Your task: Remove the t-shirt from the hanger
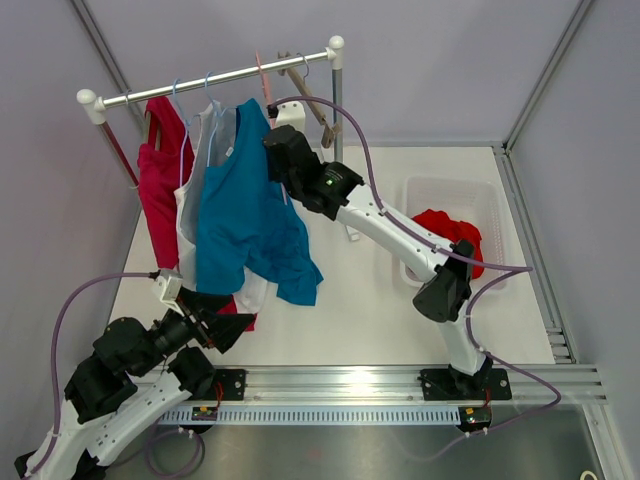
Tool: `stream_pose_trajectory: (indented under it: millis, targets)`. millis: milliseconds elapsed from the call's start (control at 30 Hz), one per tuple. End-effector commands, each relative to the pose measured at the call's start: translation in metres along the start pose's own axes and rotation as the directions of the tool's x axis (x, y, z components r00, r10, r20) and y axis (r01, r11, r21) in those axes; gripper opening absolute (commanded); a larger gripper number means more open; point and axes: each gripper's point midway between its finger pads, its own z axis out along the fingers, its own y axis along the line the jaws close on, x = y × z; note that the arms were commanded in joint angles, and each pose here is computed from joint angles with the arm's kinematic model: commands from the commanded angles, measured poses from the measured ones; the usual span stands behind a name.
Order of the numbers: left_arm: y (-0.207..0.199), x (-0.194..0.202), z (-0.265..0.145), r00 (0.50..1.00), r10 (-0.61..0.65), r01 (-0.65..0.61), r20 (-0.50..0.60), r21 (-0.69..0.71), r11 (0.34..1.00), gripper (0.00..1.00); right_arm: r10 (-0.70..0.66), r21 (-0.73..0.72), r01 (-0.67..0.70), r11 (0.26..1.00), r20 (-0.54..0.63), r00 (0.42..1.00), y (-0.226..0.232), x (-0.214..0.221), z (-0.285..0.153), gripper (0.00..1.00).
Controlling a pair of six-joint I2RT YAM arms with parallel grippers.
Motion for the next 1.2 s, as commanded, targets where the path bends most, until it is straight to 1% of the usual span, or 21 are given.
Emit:
stream_pose_trajectory:
  millis: [0,33,67,133,233,267,367,467,600,667,700,733,767,800,833,867,900,933,1000,1100,1167]
  targets:
    - [-0.015,-0.018,-0.019,0.993,-0.002,-0.009,0.116,0.094,0.995,0.99,0.03,-0.041,-0.029,0.999,0.029,0.999,-0.002,-0.021,-0.018,0.09]
    - [-0.015,-0.019,-0.019,0.993,-0.001,-0.01,0.117,0.093,0.996,0.99,0.037,-0.042,-0.036,0.998,0.037,0.999,-0.005,-0.026,-0.027,0.21]
    - [-0.015,-0.018,-0.019,0.994,0.003,-0.013,0.113,0.092,0.996,0.99,0.043,-0.042,-0.041,0.998,0.044,0.998,-0.007,-0.029,-0.032,0.26]
    - [-0.016,-0.02,-0.018,0.994,0.006,-0.016,0.11,0.09,0.996,0.99,0.059,-0.053,-0.055,0.997,0.067,0.996,-0.011,-0.038,-0.047,0.36]
    - [-0.015,-0.022,-0.017,0.994,0.012,-0.021,0.111,0.08,0.997,0.99,0.065,-0.068,-0.06,0.996,0.073,0.995,-0.01,-0.039,-0.06,0.49]
    - [-0.016,-0.024,-0.018,0.993,0.016,-0.026,0.119,0.081,0.996,0.99,0.07,-0.076,-0.064,0.995,0.086,0.994,-0.011,-0.047,-0.069,0.57]
    - [-0.017,-0.03,-0.022,0.991,0.024,-0.035,0.135,0.077,0.996,0.99,0.042,-0.101,-0.029,0.995,0.126,0.991,0.0,-0.059,-0.097,0.69]
    - [-0.019,-0.034,-0.024,0.989,0.033,-0.044,0.141,0.079,0.996,0.99,0.027,-0.13,-0.004,0.991,0.175,0.984,0.018,-0.072,-0.125,0.72]
    - [-0.02,-0.037,-0.024,0.989,0.039,-0.05,0.144,0.076,0.996,0.99,0.029,-0.202,0.014,0.979,0.204,0.979,0.053,-0.075,-0.138,0.7]
    - [-0.016,-0.038,-0.023,0.988,0.034,-0.042,0.152,0.054,0.998,0.99,0.015,-0.243,0.029,0.97,0.181,0.983,0.077,-0.059,-0.127,0.7]
    - [-0.016,-0.037,-0.023,0.988,0.032,-0.041,0.15,0.055,0.998,0.99,0.032,-0.271,0.021,0.962,0.19,0.981,0.086,-0.066,-0.129,0.7]
    - [-0.016,-0.037,-0.023,0.988,0.029,-0.038,0.149,0.058,0.998,0.99,0.005,-0.285,0.046,0.958,0.177,0.984,0.1,-0.052,-0.118,0.71]
    - [-0.018,-0.037,-0.024,0.989,0.022,-0.032,0.149,0.068,0.997,0.99,0.003,-0.313,0.054,0.948,0.178,0.984,0.111,-0.049,-0.115,0.71]
    - [-0.019,-0.038,-0.026,0.987,0.018,-0.03,0.158,0.076,0.997,0.99,0.025,-0.342,0.045,0.939,0.195,0.98,0.12,-0.061,-0.119,0.72]
    - [-0.02,-0.04,-0.028,0.986,0.017,-0.03,0.165,0.079,0.996,0.99,-0.002,-0.346,0.06,0.936,0.166,0.986,0.132,-0.043,-0.104,0.75]
    - [-0.021,-0.04,-0.03,0.985,0.015,-0.029,0.171,0.083,0.996,0.99,0.016,-0.364,0.052,0.93,0.181,0.983,0.136,-0.056,-0.108,0.75]
    - [-0.021,-0.04,-0.031,0.985,0.016,-0.031,0.173,0.086,0.996,0.99,0.014,-0.372,0.055,0.927,0.18,0.984,0.142,-0.053,-0.105,0.77]
    - [-0.019,-0.039,-0.03,0.985,0.019,-0.034,0.174,0.082,0.996,0.99,-0.007,-0.374,0.069,0.925,0.167,0.986,0.15,-0.038,-0.093,0.78]
    - [-0.018,-0.037,-0.03,0.985,0.023,-0.037,0.171,0.08,0.996,0.99,-0.003,-0.385,0.068,0.921,0.167,0.986,0.155,-0.039,-0.09,0.8]
    - [-0.017,-0.033,-0.027,0.987,0.018,-0.031,0.159,0.08,0.996,0.99,-0.031,-0.363,0.08,0.928,0.141,0.99,0.16,-0.016,-0.073,0.83]
    - [-0.015,-0.03,-0.024,0.989,0.015,-0.027,0.15,0.075,0.997,0.99,-0.041,-0.302,0.084,0.95,0.146,0.988,0.152,-0.012,-0.064,0.83]
